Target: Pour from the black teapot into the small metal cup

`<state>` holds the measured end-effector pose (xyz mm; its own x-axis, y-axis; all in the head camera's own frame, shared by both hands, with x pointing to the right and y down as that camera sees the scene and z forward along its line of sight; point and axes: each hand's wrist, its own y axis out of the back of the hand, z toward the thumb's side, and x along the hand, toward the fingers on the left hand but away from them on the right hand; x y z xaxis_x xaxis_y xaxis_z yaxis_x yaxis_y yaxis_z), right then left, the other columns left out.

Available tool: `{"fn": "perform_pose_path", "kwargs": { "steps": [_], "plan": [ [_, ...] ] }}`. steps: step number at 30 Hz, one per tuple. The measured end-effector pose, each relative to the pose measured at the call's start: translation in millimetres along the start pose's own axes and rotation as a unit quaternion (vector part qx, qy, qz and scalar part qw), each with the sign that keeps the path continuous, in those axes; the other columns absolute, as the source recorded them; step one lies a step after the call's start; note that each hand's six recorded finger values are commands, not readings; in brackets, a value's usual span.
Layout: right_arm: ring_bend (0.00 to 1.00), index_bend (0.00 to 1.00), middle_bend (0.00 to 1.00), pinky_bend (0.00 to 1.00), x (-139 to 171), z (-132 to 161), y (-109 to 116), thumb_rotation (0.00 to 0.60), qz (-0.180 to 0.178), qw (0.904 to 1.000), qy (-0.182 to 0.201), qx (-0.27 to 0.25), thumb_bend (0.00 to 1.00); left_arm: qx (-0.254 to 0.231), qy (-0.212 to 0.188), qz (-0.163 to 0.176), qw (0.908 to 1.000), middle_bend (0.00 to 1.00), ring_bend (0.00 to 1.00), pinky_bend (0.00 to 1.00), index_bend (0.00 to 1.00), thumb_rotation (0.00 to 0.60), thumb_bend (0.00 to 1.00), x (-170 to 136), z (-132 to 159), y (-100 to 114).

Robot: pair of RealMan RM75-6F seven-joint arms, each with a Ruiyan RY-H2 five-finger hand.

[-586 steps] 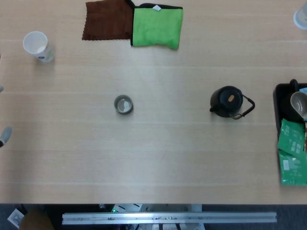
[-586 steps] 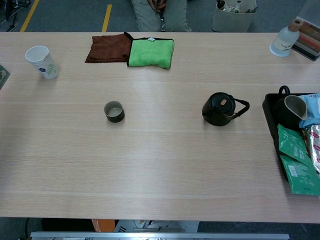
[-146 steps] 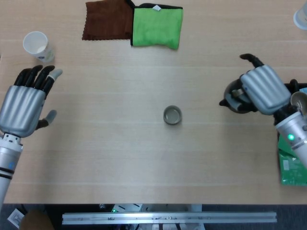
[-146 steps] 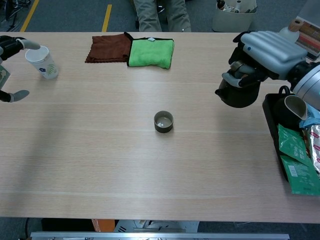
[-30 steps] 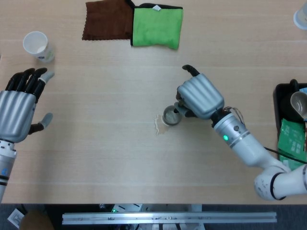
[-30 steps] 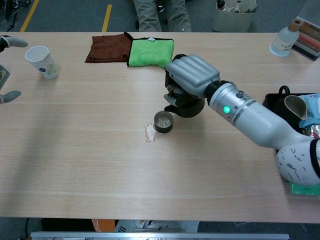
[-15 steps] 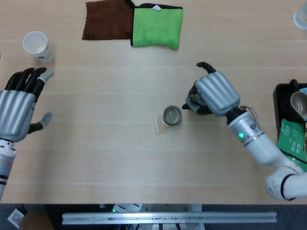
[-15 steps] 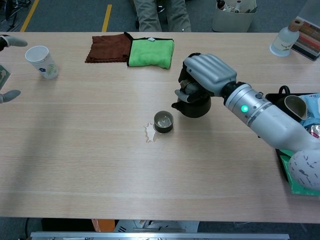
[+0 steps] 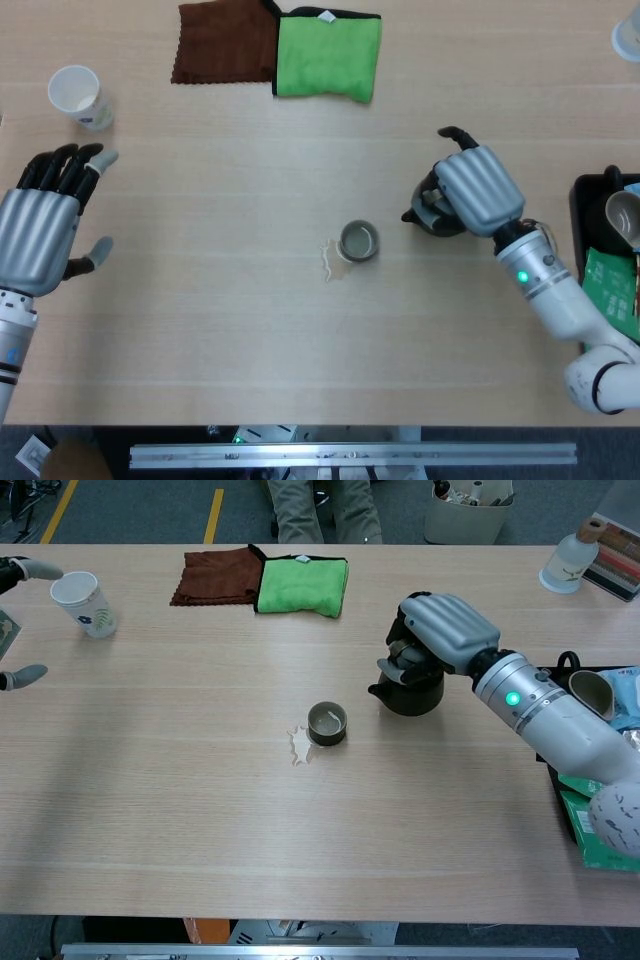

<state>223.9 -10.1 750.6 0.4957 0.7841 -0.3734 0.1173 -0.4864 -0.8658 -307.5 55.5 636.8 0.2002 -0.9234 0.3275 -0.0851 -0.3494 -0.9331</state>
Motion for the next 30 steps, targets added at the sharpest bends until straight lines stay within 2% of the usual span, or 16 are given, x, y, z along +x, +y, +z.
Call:
{"fn": "perform_pose_path", "kwargs": {
  "steps": [14, 30],
  "plan": [
    [0.92, 0.99, 0.85, 0.18, 1.8, -11.3, -15.3, 0.577, 0.002, 0.9998, -0.015, -0.015, 0.35, 0.000, 0.001, -0.004, 1.0000, 0.12, 0.12, 0.16, 0.11, 0.600, 0.25, 0.5, -0.4, -2.3],
    [0.78, 0.87, 0.74, 0.13, 5.2, -26.9, -23.6, 0.577, -0.007, 0.9985, -0.028, -0.046, 0.34, 0.001, 0.000, -0.011, 0.9999, 0.12, 0.12, 0.16, 0.11, 0.600, 0.25, 3.9, 2.0, -7.1]
  ]
}}
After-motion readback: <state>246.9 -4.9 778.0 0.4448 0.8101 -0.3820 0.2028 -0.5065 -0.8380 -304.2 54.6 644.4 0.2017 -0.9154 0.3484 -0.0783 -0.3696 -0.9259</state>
